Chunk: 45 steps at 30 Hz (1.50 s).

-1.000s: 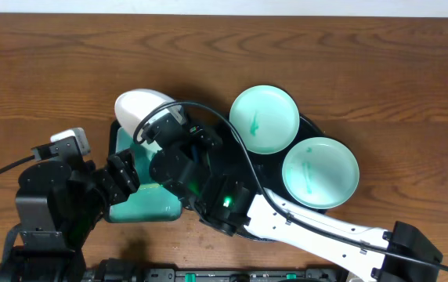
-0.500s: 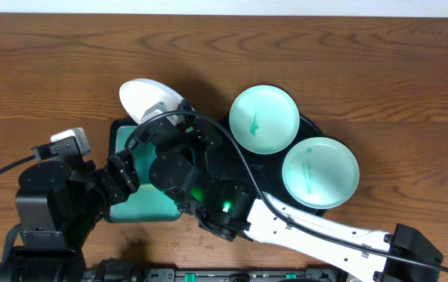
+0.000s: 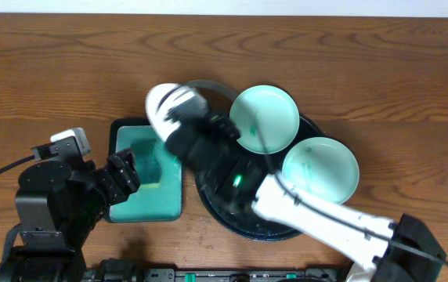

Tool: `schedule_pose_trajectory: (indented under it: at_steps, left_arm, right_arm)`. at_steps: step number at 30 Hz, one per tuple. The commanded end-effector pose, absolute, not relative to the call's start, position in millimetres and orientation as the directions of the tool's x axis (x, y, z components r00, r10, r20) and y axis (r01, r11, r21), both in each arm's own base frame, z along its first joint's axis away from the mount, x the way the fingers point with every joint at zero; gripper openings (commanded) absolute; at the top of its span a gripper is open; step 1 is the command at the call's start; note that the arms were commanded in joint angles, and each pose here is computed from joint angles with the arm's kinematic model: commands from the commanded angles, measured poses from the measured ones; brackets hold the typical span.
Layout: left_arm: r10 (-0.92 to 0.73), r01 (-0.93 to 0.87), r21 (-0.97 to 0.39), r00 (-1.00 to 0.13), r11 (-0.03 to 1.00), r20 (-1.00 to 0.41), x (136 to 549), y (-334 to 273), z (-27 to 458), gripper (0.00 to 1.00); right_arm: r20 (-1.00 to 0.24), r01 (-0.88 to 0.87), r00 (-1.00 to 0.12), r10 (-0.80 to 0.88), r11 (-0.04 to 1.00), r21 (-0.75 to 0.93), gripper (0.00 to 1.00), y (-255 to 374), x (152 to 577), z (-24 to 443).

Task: Clean dirty plates on tray and stack at the side
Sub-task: 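Carry the white plate right and set it on the table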

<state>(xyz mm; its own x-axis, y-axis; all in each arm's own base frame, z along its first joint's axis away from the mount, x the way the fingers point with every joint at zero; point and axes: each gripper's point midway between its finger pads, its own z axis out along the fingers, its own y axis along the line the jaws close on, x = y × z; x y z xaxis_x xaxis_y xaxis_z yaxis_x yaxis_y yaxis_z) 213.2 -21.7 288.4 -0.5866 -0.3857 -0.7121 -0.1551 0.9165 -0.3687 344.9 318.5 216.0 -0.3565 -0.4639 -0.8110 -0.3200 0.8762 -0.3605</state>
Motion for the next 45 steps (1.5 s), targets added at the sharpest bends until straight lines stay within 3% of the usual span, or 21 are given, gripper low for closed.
schedule_pose_trajectory:
  at_steps: [1,4,8,12,15,19,24,30,31,33,34,35,40,45]
  left_arm:
    - [-0.381,-0.154,-0.361,-0.574,0.920,-0.725,213,-19,295,0.80]
    - [-0.381,-0.156,-0.360,-0.578,0.920,-0.722,214,-19,293,0.80]
    - [-0.379,-0.170,-0.353,-0.607,0.920,-0.698,217,-20,285,0.80]
    - [-0.376,-0.197,-0.335,-0.670,0.921,-0.640,219,-21,268,0.80]
    - [-0.374,-0.207,-0.334,-0.723,0.920,-0.581,224,-25,253,0.80]
    - [-0.369,-0.224,-0.330,-0.789,0.917,-0.490,235,-31,231,0.80]
    - [-0.367,-0.259,-0.299,-0.840,0.919,-0.401,243,-32,208,0.80]
    - [-0.368,-0.304,-0.223,-0.858,0.926,-0.359,250,-21,189,0.80]
    - [-0.369,-0.315,-0.202,-0.860,0.927,-0.353,251,-18,186,0.80]
    - [-0.368,-0.326,-0.176,-0.867,0.929,-0.336,252,-15,179,0.80]
    - [-0.369,-0.332,-0.164,-0.871,0.929,-0.325,252,-13,175,0.80]
    - [-0.369,-0.341,-0.143,-0.876,0.929,-0.312,252,-11,169,0.80]
    - [-0.368,-0.363,-0.060,-0.909,0.930,-0.196,252,-6,130,0.80]
    - [-0.367,-0.368,-0.008,-0.927,0.930,-0.076,259,-6,86,0.79]
  right_arm:
    - [-0.706,-0.521,-0.674,-0.219,0.817,0.245,0.01,350,335,172]
    - [-0.611,-0.544,-0.774,-0.165,0.667,0.509,0.01,348,327,192]
    - [-0.507,-0.332,-0.862,0.018,0.734,0.592,0.01,275,353,208]
    - [-0.457,-0.015,-0.856,0.243,0.871,0.491,0.01,158,371,207]
    - [-0.422,0.293,-0.799,0.428,0.890,0.349,0.01,53,365,194]
    - [-0.337,0.645,-0.678,0.653,0.749,0.153,0.01,-74,327,160]
    - [-0.206,0.829,-0.532,0.821,0.555,0.071,0.01,-146,282,108]
    - [-0.088,0.889,-0.453,0.887,0.458,0.033,0.01,-168,253,48]
    - [-0.080,0.887,-0.454,0.887,0.459,0.048,0.06,-166,255,46]
    - [-0.082,0.860,-0.496,0.865,0.502,0.089,0.35,-161,264,49]
    - [-0.088,0.841,-0.523,0.848,0.530,0.110,0.45,-157,269,54]
    - [-0.097,0.828,-0.539,0.837,0.548,0.122,0.49,-153,272,59]
    - [-0.203,0.701,-0.641,0.741,0.672,0.239,0.54,-118,293,106]
    - [-0.378,0.351,-0.781,0.498,0.850,0.394,0.52,-38,312,171]
